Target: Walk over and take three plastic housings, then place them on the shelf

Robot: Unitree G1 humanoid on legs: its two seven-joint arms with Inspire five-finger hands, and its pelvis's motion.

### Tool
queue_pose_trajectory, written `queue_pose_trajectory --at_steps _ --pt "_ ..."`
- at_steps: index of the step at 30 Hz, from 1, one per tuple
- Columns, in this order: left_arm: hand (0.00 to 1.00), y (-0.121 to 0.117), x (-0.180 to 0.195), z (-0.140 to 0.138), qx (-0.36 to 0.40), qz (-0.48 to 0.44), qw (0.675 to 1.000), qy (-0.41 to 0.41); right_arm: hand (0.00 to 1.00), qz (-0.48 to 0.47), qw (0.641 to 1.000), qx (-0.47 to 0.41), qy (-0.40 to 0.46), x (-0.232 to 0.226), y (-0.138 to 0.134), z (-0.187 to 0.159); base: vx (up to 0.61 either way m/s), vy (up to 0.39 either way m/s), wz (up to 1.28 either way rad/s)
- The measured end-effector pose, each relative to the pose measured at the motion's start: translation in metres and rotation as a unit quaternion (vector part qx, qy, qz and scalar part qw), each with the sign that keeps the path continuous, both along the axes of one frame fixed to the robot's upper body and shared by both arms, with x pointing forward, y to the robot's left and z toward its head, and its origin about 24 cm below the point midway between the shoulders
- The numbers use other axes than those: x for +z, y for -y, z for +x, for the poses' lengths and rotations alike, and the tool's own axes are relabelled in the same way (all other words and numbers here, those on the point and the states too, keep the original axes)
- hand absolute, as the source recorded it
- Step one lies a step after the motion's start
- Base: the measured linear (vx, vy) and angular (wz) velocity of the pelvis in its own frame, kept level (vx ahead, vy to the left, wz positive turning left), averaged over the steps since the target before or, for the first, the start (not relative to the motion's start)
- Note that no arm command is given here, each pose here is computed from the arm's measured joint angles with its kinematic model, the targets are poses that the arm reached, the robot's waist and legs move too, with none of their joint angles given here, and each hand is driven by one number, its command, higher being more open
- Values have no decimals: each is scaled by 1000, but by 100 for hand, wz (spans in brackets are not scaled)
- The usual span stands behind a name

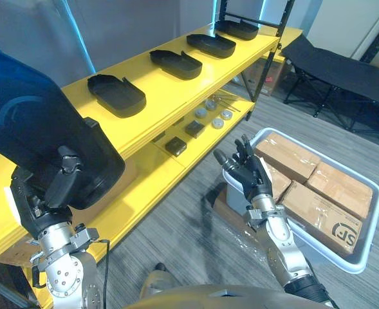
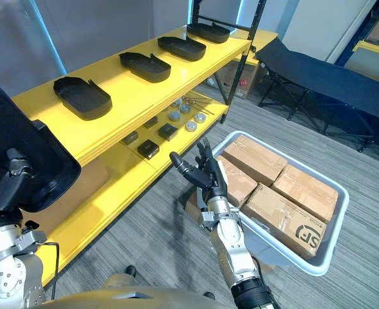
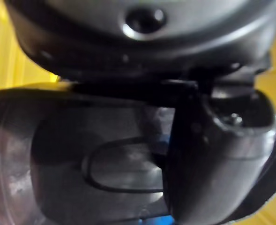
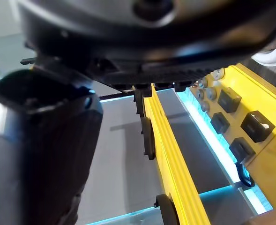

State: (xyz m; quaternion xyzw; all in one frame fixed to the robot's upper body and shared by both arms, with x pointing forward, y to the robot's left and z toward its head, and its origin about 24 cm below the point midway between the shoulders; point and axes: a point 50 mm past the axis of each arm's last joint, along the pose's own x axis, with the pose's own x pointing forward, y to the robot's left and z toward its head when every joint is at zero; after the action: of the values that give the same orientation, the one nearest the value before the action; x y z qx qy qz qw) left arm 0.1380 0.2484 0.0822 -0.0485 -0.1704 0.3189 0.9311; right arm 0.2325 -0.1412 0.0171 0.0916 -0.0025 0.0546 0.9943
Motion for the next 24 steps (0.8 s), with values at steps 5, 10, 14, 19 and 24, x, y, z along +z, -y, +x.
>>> queue_pose_trajectory --at_steps 5,10,14,19,24 --pt "0 1 -4 -5 7 -9 1000 -9 100 -11 1000 6 -7 -3 3 -3 -9 8 20" --pt "0 5 -4 -2 -23 -5 1000 -5 100 -24 999 -22 -37 -16 20 -19 22 -1 122" --pt "0 12 -3 1 -46 -8 999 1 100 -39 998 -29 -29 -14 24 -18 43 123 62" --pt "0 13 -3 2 -49 -7 999 2 100 -19 1000 -14 -4 -9 15 -16 2 43 -2" --pt "0 14 -3 2 -52 -6 999 3 100 -13 1000 19 7 -7 0 -14 -3 43 -3"
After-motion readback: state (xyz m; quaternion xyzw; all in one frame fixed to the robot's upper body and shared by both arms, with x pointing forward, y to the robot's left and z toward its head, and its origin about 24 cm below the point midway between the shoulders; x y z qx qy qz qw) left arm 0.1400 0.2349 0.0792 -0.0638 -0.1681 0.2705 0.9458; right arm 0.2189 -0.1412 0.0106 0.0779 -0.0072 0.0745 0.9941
